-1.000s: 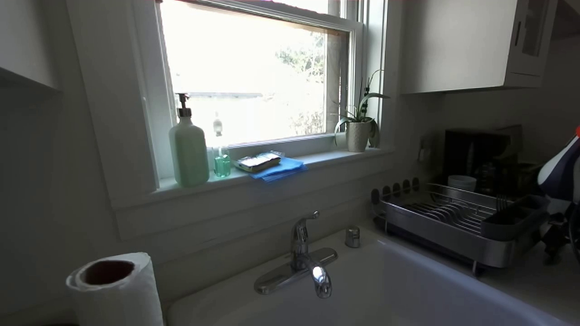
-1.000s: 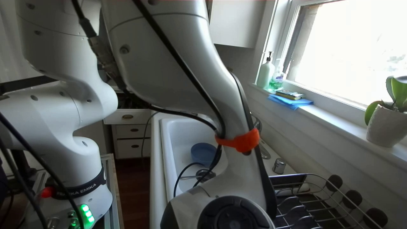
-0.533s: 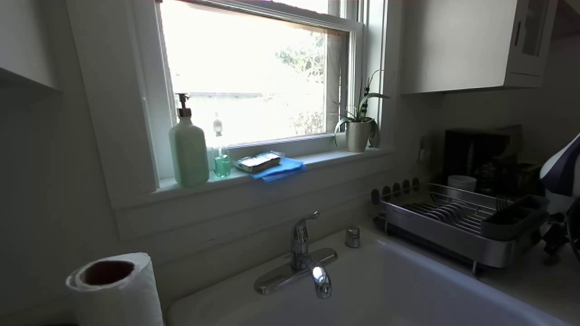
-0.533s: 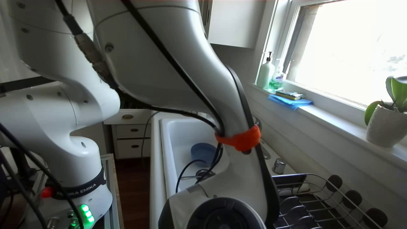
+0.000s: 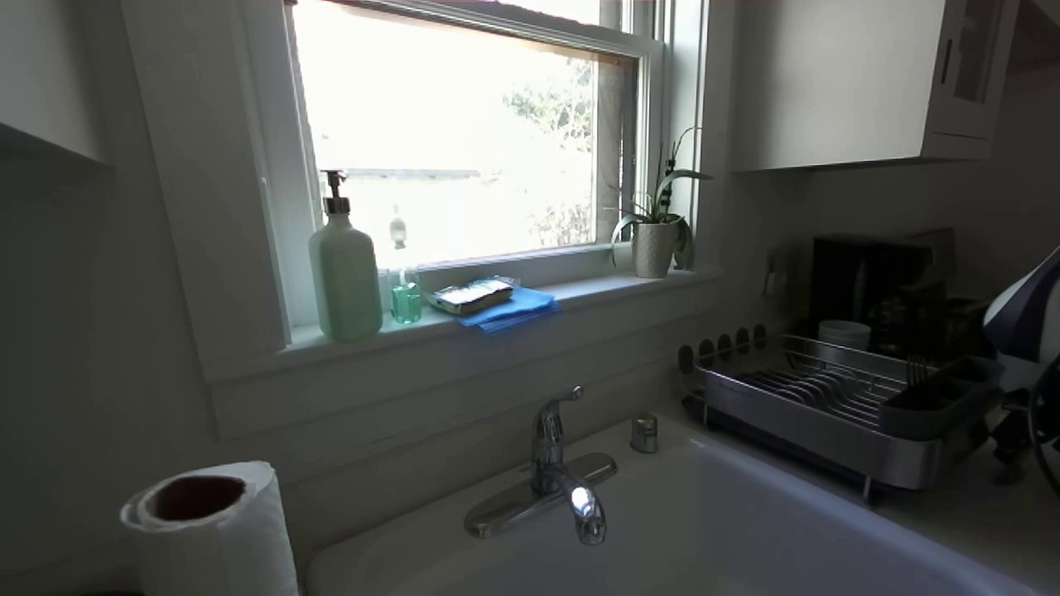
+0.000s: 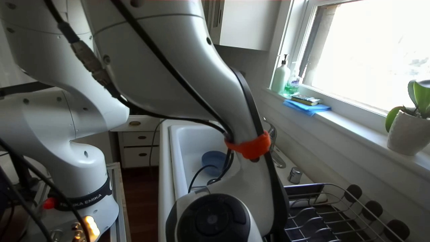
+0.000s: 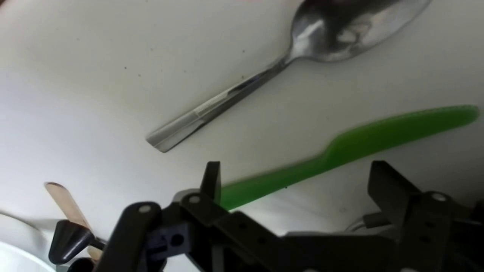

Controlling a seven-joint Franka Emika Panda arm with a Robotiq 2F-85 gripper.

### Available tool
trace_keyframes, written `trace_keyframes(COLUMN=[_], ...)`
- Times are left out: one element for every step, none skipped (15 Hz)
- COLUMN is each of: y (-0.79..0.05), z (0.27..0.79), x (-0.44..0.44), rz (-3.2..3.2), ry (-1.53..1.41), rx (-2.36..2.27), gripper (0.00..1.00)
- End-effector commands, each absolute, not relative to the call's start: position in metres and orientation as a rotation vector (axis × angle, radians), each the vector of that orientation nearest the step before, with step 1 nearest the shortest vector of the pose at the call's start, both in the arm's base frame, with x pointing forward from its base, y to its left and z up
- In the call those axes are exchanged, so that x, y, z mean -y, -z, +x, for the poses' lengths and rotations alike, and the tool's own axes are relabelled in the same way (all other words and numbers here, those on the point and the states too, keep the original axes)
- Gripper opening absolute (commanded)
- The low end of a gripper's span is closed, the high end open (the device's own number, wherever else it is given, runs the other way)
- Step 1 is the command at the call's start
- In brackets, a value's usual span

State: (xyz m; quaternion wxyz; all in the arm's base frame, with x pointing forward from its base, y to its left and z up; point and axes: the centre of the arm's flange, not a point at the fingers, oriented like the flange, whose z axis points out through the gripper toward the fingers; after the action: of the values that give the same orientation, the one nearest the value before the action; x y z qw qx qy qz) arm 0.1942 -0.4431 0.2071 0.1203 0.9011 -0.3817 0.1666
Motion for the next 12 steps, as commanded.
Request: trace_keyframes(y=[-0.199, -0.197, -0.196, -0.193, -0.191, -0.189, -0.186, -0.184, -0.183, -0.183, -0.184, -0.185], z=[0.196, 0.198, 0.199, 0.2, 0.201, 0.204, 0.205, 0.206, 0.206, 0.206, 0.205, 0.204], x=[0.431, 0.43, 0.429, 0.427, 0.426, 0.425, 0.424, 0.425, 0.425, 0.425, 0.425, 0.426], rz=[2.611, 2.612, 2.611, 2.61, 2.609, 2.609, 2.606, 2.604, 2.607, 2.609, 2.628, 2.641], ry=[-0.511, -0.509, -0.508, -0.503, -0.501, -0.499, -0.5, -0.497, -0.486, -0.479, -0.469, -0.462], rx=[1.094, 1.086, 1.084, 1.078, 1.072, 1.069, 1.064, 1.062, 1.061, 1.059, 1.056, 1.058], gripper=[1.0, 1.0, 1.0, 1.0, 1.0, 1.0, 1.0, 1.0, 1.0, 1.0, 0.99, 0.94])
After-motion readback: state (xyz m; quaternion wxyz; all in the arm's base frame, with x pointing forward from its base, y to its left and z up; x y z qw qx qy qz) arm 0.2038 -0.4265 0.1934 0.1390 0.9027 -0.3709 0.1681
